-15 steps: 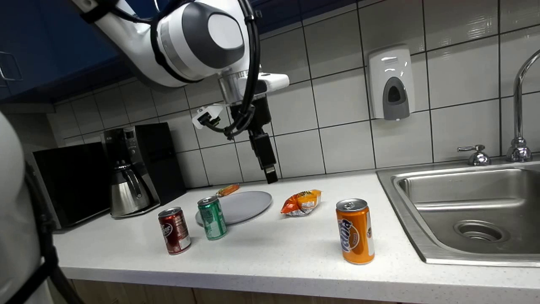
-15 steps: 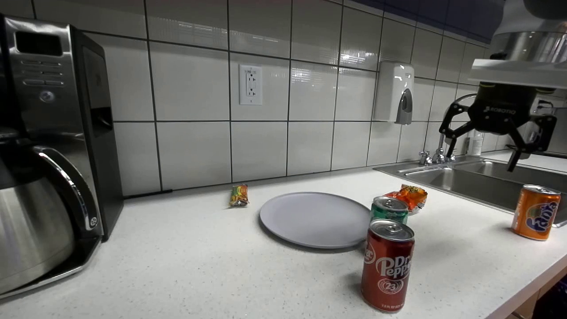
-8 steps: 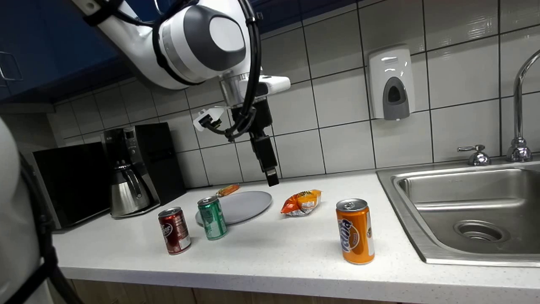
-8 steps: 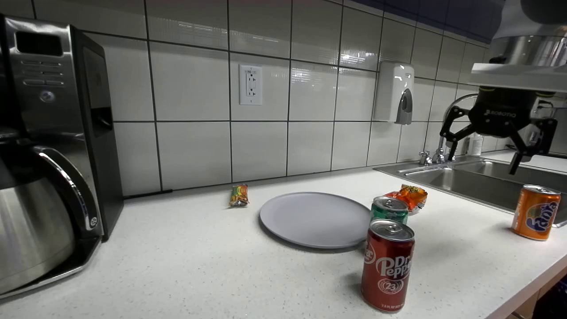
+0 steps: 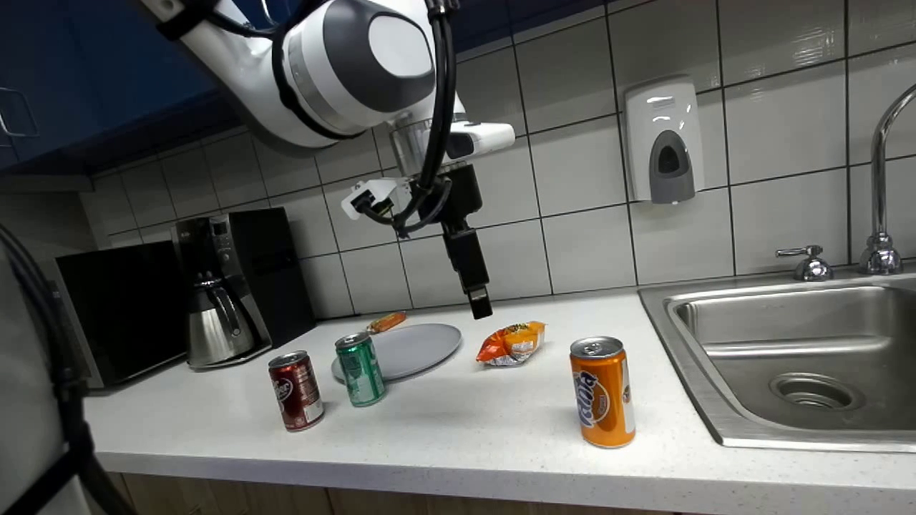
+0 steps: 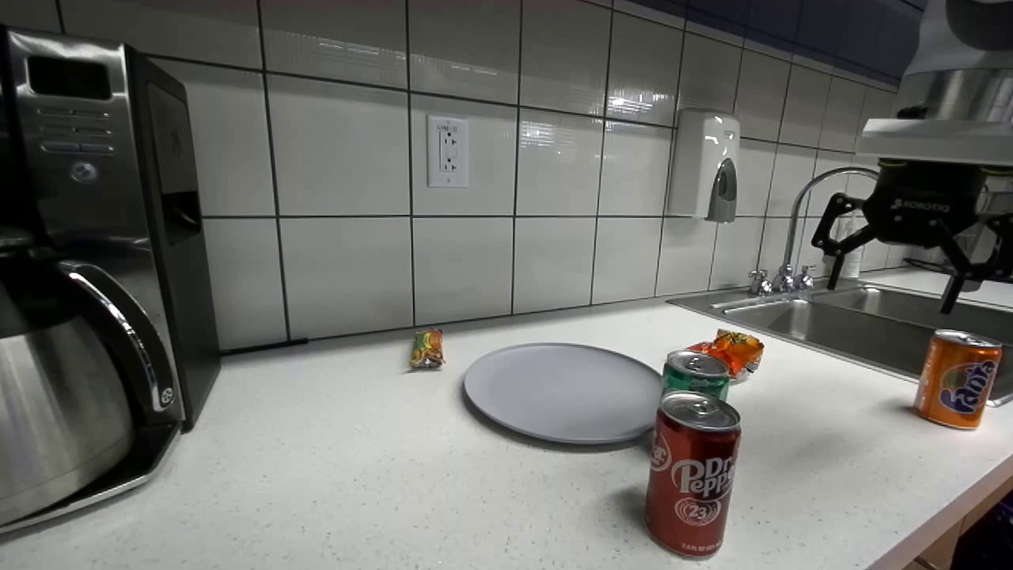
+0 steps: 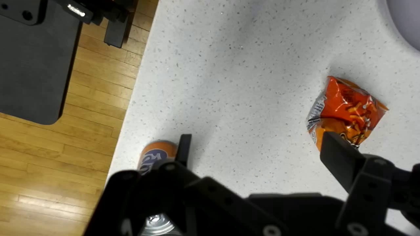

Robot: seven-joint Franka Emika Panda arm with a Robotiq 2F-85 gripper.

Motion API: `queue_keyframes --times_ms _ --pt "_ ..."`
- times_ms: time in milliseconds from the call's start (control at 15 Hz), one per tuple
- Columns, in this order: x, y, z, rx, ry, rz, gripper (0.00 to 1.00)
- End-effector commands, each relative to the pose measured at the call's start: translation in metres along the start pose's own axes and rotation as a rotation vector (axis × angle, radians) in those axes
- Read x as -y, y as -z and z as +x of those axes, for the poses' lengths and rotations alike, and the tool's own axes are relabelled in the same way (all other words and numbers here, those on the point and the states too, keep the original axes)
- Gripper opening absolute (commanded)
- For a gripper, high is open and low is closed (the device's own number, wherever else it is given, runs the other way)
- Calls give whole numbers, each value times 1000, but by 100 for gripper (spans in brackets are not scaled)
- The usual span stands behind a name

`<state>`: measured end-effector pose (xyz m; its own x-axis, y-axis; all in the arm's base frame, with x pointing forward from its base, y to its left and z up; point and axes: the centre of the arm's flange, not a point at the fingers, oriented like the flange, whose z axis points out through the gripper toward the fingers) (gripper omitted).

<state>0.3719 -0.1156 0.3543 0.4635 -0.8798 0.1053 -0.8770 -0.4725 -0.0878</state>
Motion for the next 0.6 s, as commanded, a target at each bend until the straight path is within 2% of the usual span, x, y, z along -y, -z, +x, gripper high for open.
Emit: queue_keyframes --times_ms 0,533 --pt "-16 6 9 -9 -21 -46 100" --pt "-49 2 34 -39 -70 -102 100"
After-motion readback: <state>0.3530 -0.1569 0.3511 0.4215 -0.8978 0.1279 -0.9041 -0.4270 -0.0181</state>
